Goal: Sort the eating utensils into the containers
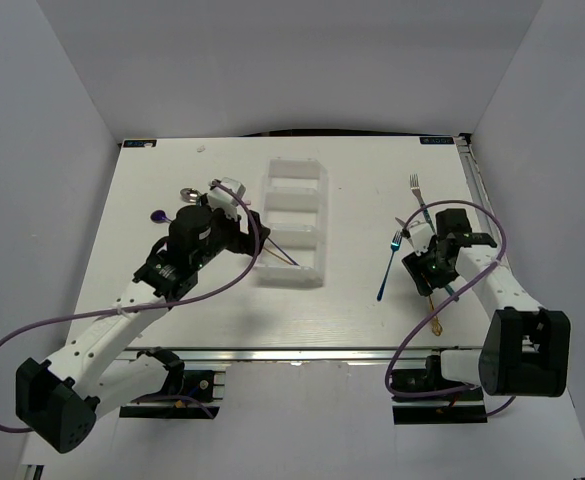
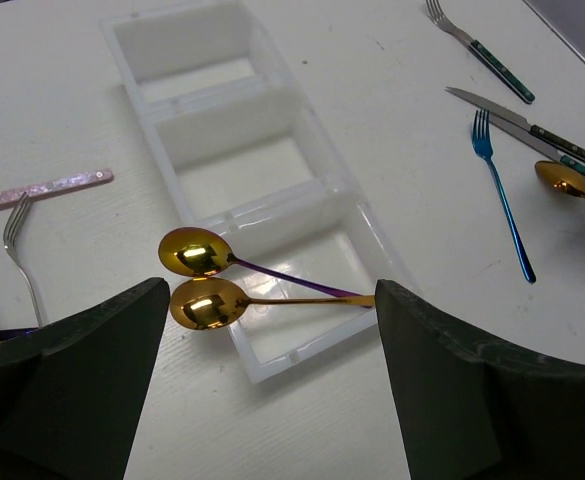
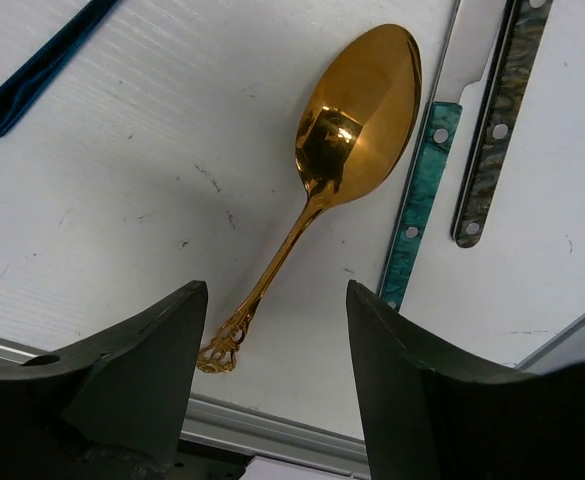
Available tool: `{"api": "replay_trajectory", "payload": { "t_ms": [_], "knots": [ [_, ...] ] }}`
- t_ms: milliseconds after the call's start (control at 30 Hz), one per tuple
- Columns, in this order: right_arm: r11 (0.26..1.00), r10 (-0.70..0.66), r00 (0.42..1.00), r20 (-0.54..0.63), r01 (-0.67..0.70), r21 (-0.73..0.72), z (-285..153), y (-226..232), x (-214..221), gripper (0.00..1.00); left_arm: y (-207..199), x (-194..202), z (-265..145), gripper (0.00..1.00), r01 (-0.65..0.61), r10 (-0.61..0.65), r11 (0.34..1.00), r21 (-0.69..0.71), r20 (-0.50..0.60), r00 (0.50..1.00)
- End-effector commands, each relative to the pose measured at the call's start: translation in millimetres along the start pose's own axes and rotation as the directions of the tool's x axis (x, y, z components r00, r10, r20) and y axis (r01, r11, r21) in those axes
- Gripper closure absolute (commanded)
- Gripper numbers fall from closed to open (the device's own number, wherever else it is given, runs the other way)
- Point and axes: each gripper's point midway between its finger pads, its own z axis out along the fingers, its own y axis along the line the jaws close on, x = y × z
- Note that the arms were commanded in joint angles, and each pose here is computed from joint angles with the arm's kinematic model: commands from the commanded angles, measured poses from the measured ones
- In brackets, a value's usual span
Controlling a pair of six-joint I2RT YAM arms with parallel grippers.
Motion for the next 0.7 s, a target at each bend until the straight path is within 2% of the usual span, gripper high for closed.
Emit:
{"api": "replay_trajectory", "payload": {
  "t_ms": [0,167,667],
  "knots": [
    [1.000,0.012,1.000,-0.019,-0.012,0.015,7,-4,0,0.37,2,-13,-8,0.05,-0.017,0.018,1.000,-0.009,0.048,0.999],
    [0.999,0.023,0.999,-0.033,-0.024,-0.029,23,-1,-1,0.43,9,-17,-12,0.05,-0.023,0.026,0.999,-0.047,0.069,0.997],
    [0.996,0.081,0.994,-0.067,-0.084,-0.042,48,-7,11,0.59,10,-22,-16,0.05,-0.030,0.035,0.998,-0.053,0.092,0.995]
  ]
}}
